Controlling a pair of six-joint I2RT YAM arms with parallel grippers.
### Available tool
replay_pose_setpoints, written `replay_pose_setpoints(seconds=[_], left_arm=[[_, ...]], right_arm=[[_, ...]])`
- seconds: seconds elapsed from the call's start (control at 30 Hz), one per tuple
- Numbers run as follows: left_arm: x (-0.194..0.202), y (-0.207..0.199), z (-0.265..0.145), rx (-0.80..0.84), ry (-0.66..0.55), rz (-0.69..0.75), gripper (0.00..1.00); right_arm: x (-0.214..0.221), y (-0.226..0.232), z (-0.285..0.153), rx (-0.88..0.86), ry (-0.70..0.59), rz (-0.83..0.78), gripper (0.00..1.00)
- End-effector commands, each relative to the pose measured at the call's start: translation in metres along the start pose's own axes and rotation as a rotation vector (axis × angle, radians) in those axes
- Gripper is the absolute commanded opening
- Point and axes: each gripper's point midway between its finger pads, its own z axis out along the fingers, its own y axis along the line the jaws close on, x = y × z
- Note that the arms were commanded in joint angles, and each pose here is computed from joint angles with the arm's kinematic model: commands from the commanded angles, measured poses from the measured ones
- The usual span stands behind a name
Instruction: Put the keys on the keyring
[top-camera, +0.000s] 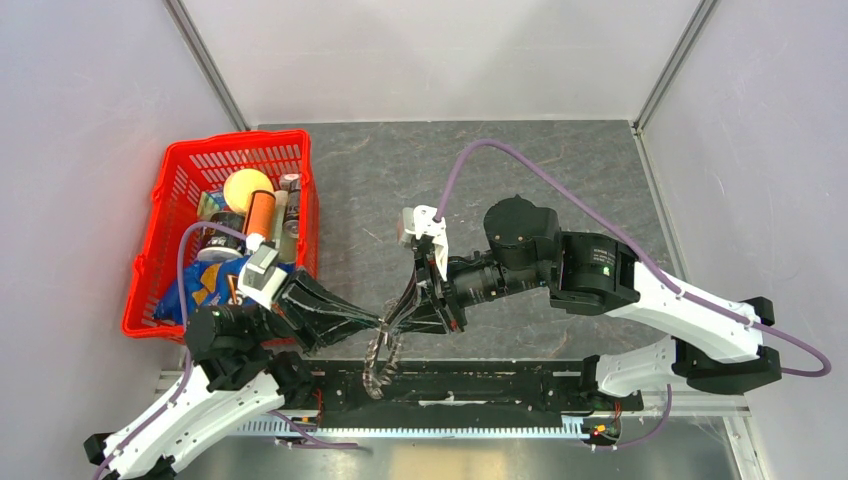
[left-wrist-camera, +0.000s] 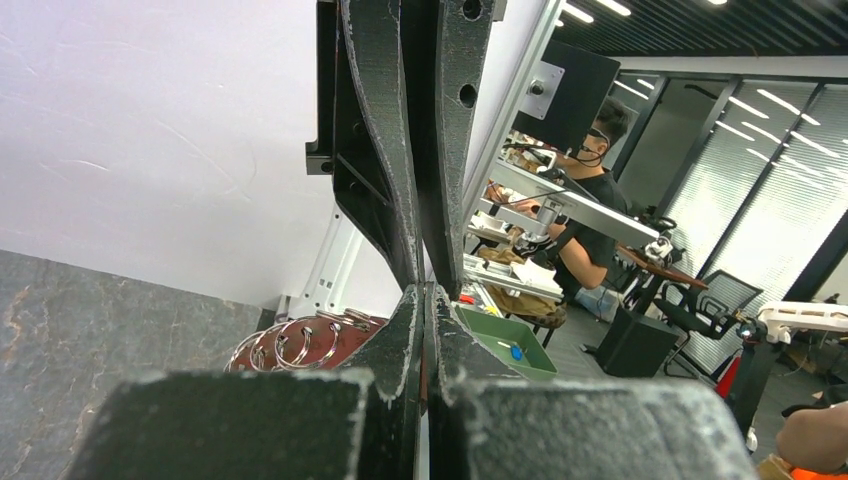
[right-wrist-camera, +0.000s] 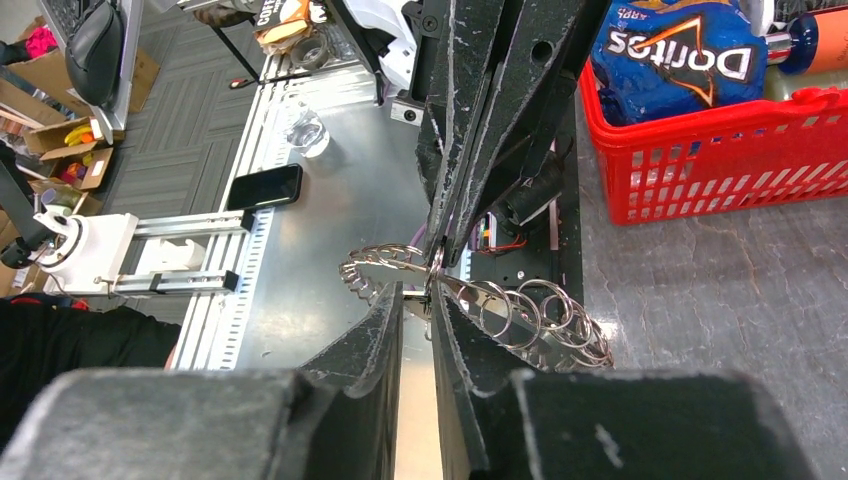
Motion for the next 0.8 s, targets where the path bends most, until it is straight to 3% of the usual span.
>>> replay_pose_setpoints(seconds=[0.0,0.23,0.57,0.63,0.77], left_arm=[[-0.018,-0.009,0.002,0.024,-0.083,0.01,0.02],[-0.018,-0.009,0.002,0.028,-0.085,0.008,0.02],[-0.018,-0.009,0.001,0.028,-0.088,0.008,0.02],[-0.018,-0.01,0.0,0.028,-0.09,0.009,0.02],[-0.019,-0.01,-0.001,0.027,-0.095,0.012,0.02]], right_arm=[[-0.007,-0.004,0.007,0.008,-0.032,-0.001,0.22],[-0.009,-0.013,0.008,0.057,-0.05,0.002,0.2],[-0.01,-0.019,0.008,0.093,-0.069,0.015,0.32],[-0.011,-0.018,0.008,0.09,-0.072,0.017,0.31],[-0.012,-0.016,0.009,0.076,-0.075,0.019,0.17]])
